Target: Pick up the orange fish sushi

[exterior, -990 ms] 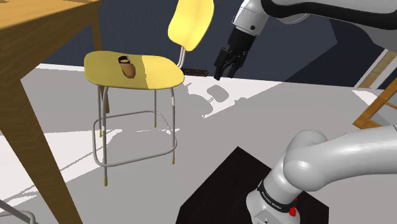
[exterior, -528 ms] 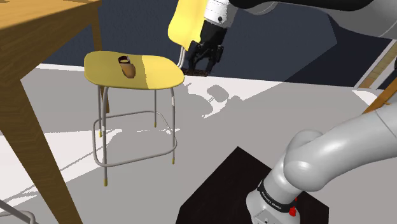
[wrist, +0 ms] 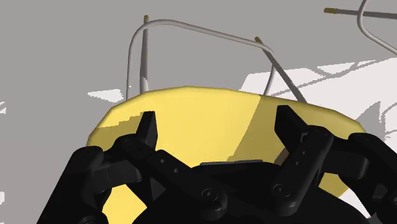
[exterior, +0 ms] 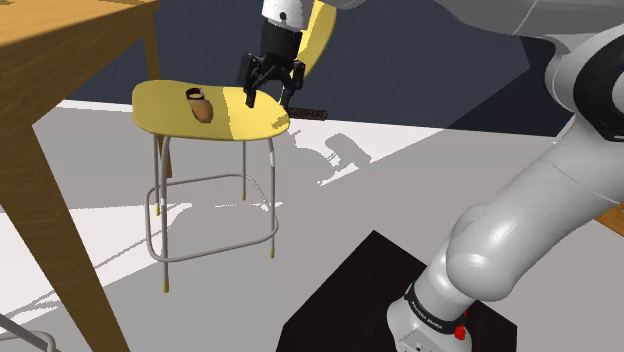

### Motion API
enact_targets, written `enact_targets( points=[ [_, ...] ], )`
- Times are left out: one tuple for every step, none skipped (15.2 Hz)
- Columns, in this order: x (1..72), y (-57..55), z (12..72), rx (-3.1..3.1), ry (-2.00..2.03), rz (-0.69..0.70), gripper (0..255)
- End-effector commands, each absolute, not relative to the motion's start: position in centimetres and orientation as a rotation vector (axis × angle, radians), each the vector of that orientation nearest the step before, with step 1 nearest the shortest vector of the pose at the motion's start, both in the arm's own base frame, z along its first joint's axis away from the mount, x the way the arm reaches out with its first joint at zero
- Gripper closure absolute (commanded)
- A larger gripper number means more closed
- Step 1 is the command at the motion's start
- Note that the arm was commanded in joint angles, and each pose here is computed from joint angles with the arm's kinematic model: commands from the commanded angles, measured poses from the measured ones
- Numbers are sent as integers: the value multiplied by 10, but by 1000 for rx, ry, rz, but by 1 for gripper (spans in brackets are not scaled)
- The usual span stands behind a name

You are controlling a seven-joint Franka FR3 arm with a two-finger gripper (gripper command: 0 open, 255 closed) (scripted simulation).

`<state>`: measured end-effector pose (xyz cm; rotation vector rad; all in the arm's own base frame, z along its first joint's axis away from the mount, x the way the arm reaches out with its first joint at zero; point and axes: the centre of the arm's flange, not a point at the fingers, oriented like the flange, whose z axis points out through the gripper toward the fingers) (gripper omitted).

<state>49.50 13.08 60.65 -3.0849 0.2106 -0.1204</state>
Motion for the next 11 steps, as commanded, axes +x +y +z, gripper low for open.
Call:
enact_targets(
  points=[
    [518,147,608,-3085,231,-112,0],
    [529,155,608,-3085,240,-108,0],
    [540,163,608,-3085,249,-104,0],
    [552,170,607,-3086,258,-100,0],
    [563,178,607,-3086,267,-96,0],
    [574,185,606,-3086,276,-92,0],
    [586,192,606,-3087,285,-88,0],
    [597,200,605,-3087,293,-84,0],
    [609,207,605,-3087,302,-80,0],
    [620,214,604,-3087,311,-76,0],
    [625,217,604,-3087,315,-75,0]
  ],
)
